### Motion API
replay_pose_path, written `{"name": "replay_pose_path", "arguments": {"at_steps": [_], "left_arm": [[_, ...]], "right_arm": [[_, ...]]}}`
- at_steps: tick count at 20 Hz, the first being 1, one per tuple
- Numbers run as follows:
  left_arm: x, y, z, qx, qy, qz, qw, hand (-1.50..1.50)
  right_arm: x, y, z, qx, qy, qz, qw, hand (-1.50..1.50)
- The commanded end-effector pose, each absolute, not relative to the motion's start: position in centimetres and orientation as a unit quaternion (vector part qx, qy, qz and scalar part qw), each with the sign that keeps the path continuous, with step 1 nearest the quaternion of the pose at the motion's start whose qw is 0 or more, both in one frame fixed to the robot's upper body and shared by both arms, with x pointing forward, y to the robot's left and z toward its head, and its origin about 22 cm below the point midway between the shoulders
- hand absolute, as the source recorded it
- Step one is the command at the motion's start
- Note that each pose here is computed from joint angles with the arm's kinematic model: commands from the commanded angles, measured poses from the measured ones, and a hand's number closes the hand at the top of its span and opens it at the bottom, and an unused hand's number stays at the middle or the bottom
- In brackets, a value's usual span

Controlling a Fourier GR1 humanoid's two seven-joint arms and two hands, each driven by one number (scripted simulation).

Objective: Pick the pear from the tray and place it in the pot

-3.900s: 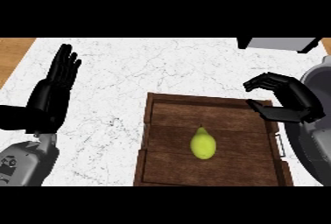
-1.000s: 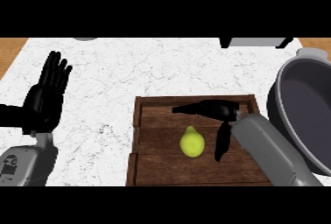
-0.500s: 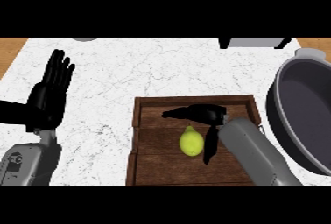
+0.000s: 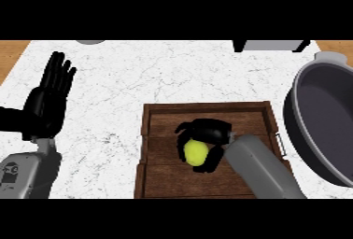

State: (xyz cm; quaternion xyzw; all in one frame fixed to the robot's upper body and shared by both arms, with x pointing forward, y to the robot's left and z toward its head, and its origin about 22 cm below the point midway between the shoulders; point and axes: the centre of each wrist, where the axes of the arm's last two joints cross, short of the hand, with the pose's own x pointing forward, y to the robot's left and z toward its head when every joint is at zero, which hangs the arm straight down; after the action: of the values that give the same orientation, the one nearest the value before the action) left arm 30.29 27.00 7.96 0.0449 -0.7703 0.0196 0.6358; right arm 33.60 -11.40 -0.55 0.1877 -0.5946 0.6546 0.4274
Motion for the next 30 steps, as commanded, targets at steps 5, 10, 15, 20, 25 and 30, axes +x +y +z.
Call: {"name": "replay_pose_path", "arguments": {"at_steps": [5, 10, 15, 20, 25, 30], "left_arm": [[29.9, 26.1, 9.7, 0.053, -0.779, 0.016, 0.624, 0.0], [30.5, 28.1, 8.5, 0.06, -0.77, 0.019, 0.636, 0.0], [29.4, 28.6, 7.2, 0.074, -0.756, 0.04, 0.649, 0.0], [28.5, 30.2, 6.7, 0.094, -0.755, 0.054, 0.647, 0.0], [28.6, 30.1, 7.1, 0.094, -0.755, 0.054, 0.646, 0.0], [28.7, 28.7, 6.4, 0.074, -0.764, 0.043, 0.64, 0.0]], "right_arm": [[32.2, -10.6, -0.2, 0.183, -0.604, 0.652, 0.42, 1.5], [33.4, -14.1, 2.9, 0.1, -0.641, 0.63, 0.427, 1.5], [26.8, -8.7, 2.4, -0.042, -0.677, 0.608, 0.413, 1.5], [23.1, -8.7, 4.7, -0.176, -0.714, 0.538, 0.413, 1.5], [19.7, -11.0, 8.7, -0.31, -0.73, 0.443, 0.418, 1.5], [15.6, -14.6, 12.9, -0.406, -0.749, 0.326, 0.409, 1.5]]}}
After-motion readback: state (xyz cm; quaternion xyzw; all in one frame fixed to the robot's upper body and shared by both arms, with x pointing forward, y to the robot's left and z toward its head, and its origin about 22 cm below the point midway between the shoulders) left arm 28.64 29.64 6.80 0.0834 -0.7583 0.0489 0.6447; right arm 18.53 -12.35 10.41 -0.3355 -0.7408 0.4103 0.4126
